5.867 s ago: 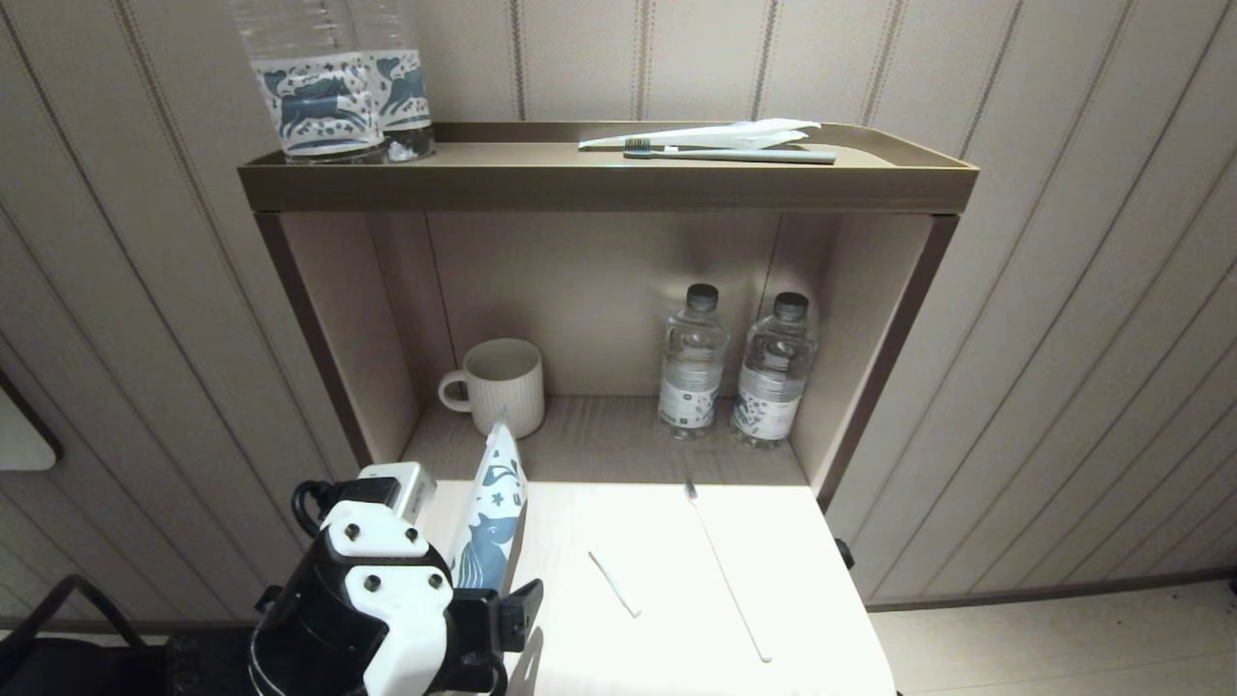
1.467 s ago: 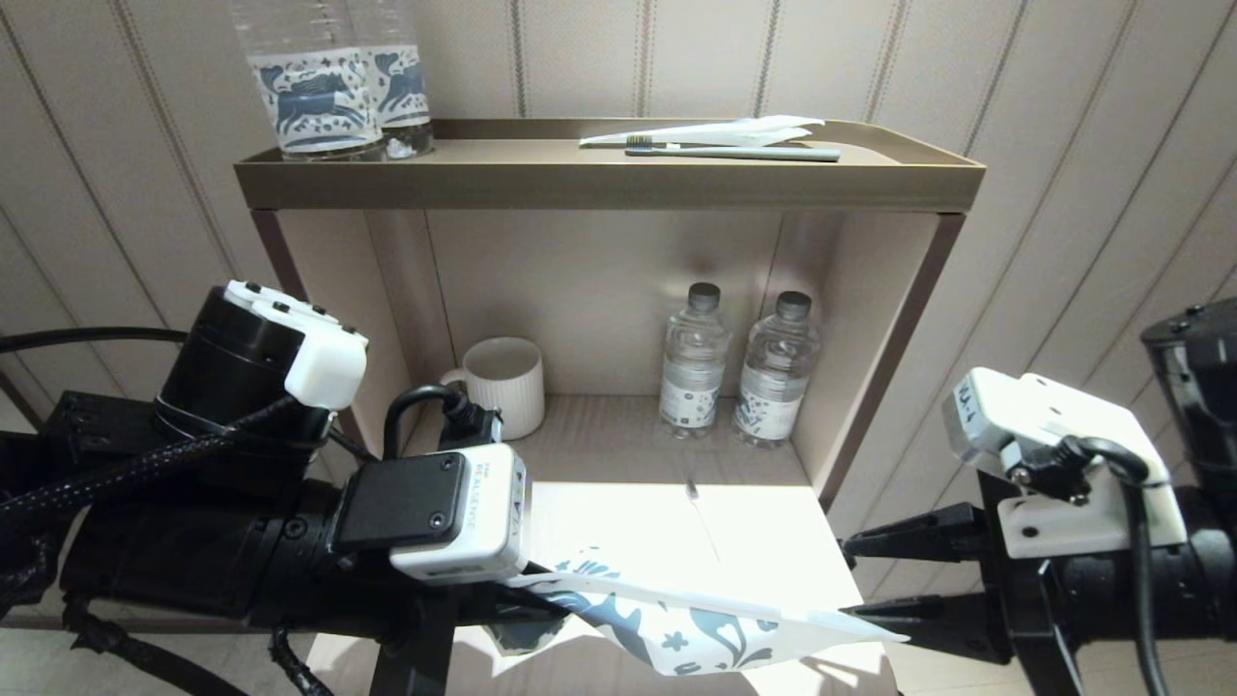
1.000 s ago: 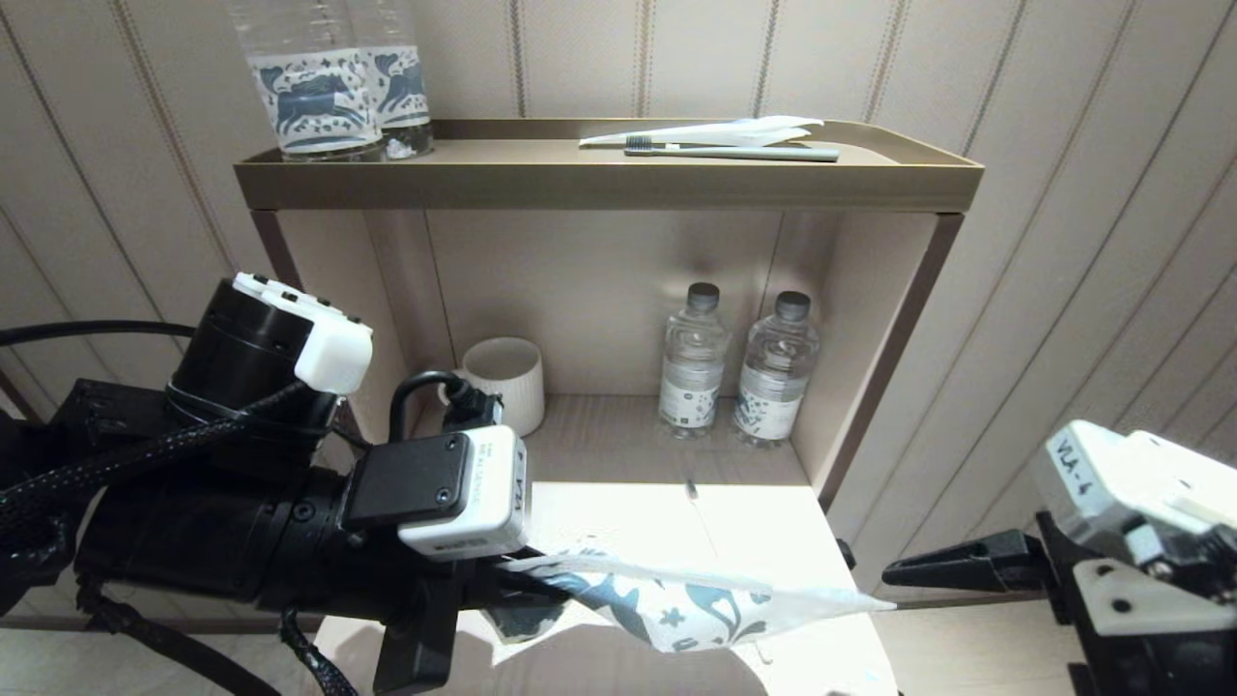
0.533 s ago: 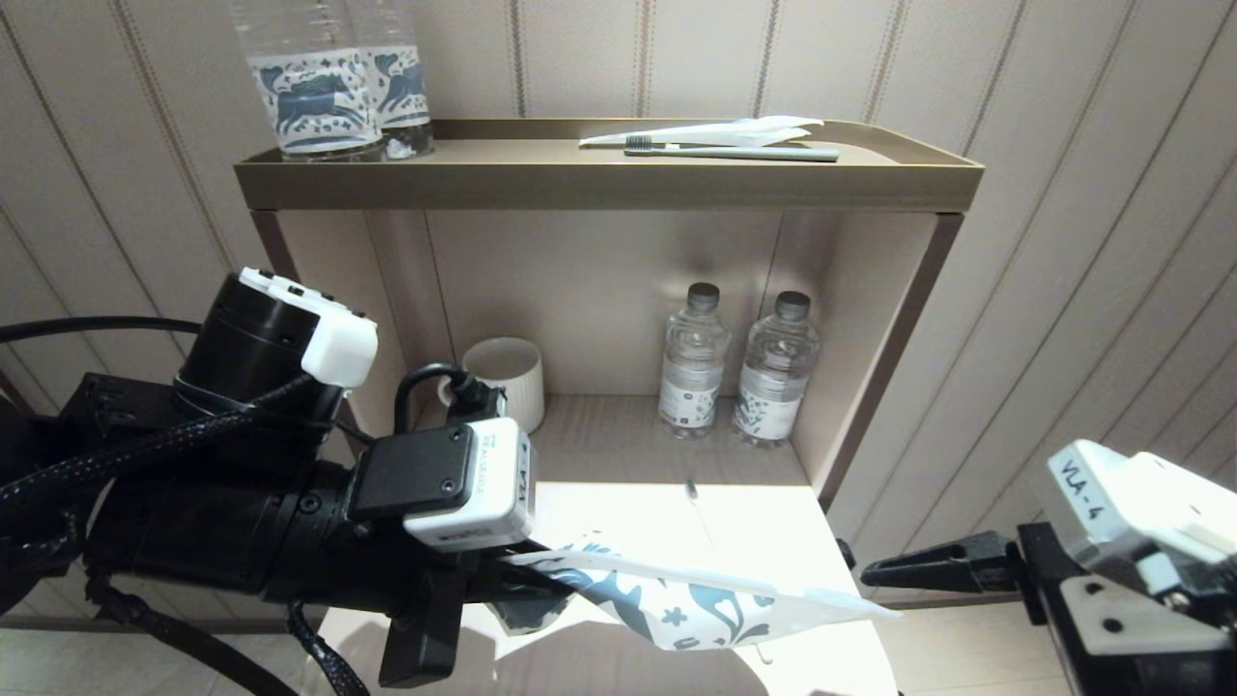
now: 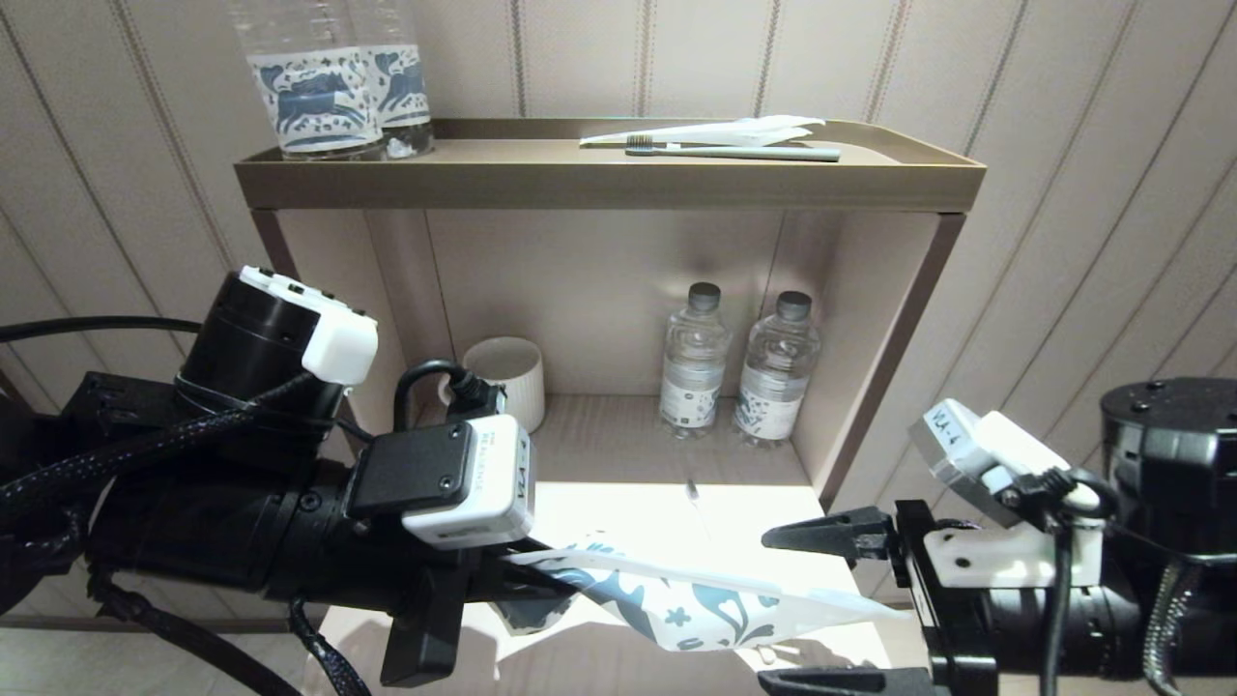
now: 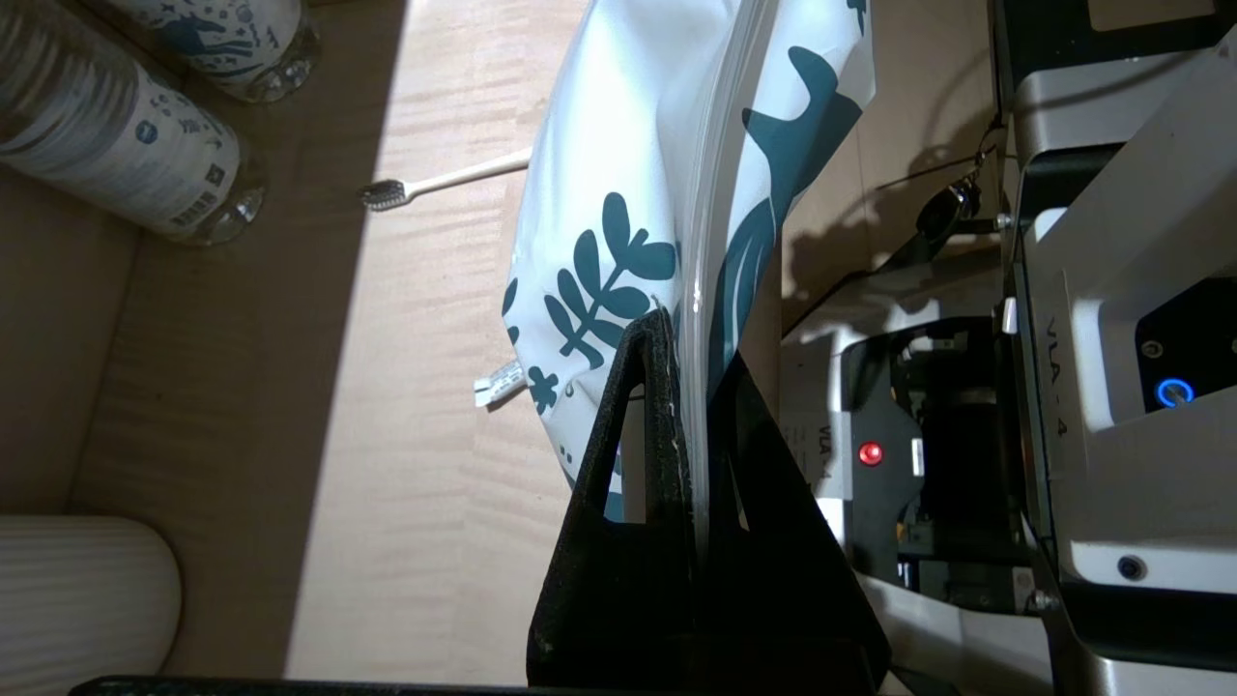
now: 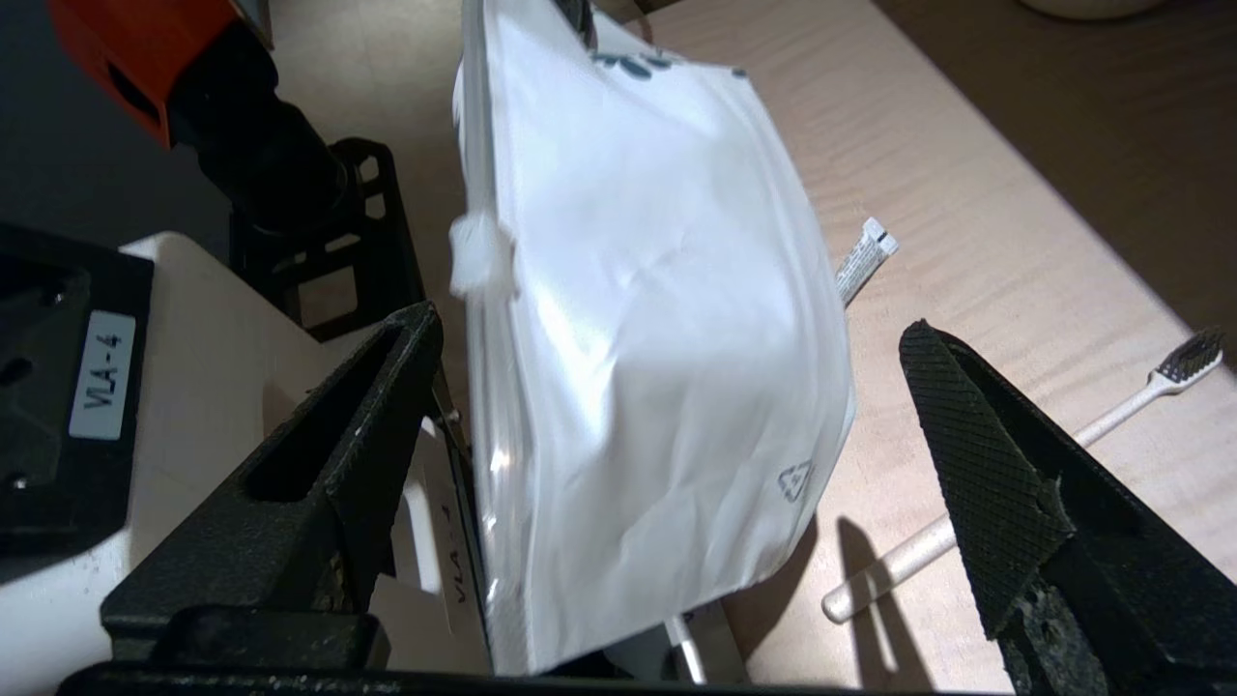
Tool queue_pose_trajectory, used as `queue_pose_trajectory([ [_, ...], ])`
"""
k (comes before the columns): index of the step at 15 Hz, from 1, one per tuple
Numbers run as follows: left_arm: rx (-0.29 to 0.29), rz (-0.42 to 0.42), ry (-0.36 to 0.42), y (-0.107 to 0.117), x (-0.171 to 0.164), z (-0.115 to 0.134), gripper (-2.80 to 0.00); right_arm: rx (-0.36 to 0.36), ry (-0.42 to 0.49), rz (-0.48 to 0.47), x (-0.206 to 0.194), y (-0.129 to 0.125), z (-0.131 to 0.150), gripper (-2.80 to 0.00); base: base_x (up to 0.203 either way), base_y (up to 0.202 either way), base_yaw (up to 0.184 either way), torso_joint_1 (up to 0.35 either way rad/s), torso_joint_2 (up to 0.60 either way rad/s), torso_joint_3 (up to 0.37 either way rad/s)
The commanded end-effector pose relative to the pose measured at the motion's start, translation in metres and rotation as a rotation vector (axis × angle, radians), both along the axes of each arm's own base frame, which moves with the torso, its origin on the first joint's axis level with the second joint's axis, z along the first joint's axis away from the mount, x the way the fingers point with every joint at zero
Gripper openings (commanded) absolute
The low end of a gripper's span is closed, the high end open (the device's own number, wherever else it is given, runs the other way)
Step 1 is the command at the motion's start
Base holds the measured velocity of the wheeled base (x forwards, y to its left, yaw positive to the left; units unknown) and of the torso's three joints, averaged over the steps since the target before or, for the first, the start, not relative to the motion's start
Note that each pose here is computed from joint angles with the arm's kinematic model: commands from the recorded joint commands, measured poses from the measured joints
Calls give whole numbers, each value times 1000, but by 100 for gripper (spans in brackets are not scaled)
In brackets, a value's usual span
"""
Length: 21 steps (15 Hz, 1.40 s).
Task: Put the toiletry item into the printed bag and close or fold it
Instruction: Hand it to the other hand
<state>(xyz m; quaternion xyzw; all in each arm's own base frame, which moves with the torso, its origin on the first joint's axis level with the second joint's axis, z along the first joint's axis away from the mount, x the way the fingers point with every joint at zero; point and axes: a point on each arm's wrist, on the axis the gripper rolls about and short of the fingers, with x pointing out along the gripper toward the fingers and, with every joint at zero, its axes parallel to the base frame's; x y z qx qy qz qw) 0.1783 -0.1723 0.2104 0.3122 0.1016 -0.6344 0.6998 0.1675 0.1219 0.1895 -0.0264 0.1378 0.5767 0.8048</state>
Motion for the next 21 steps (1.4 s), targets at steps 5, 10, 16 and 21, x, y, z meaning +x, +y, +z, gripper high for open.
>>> queue_pose_trajectory([
  [5, 8, -6, 5, -3, 3, -3, -280, 31, 31, -5, 14, 10, 2, 0, 0, 0, 0, 0, 0, 0],
  [10, 1, -8, 21, -4, 4, -3, -280, 97, 59, -30, 8, 9, -2, 0, 0, 0, 0, 0, 0, 0],
  [16, -32, 14, 140, 9, 13, -13, -280, 171, 40, -94, 9, 6, 4, 0, 0, 0, 0, 0, 0, 0],
  [21, -77, 56, 224, 18, 22, -12, -280, 188, 18, -95, 4, 2, 10, 0, 0, 0, 0, 0, 0, 0],
])
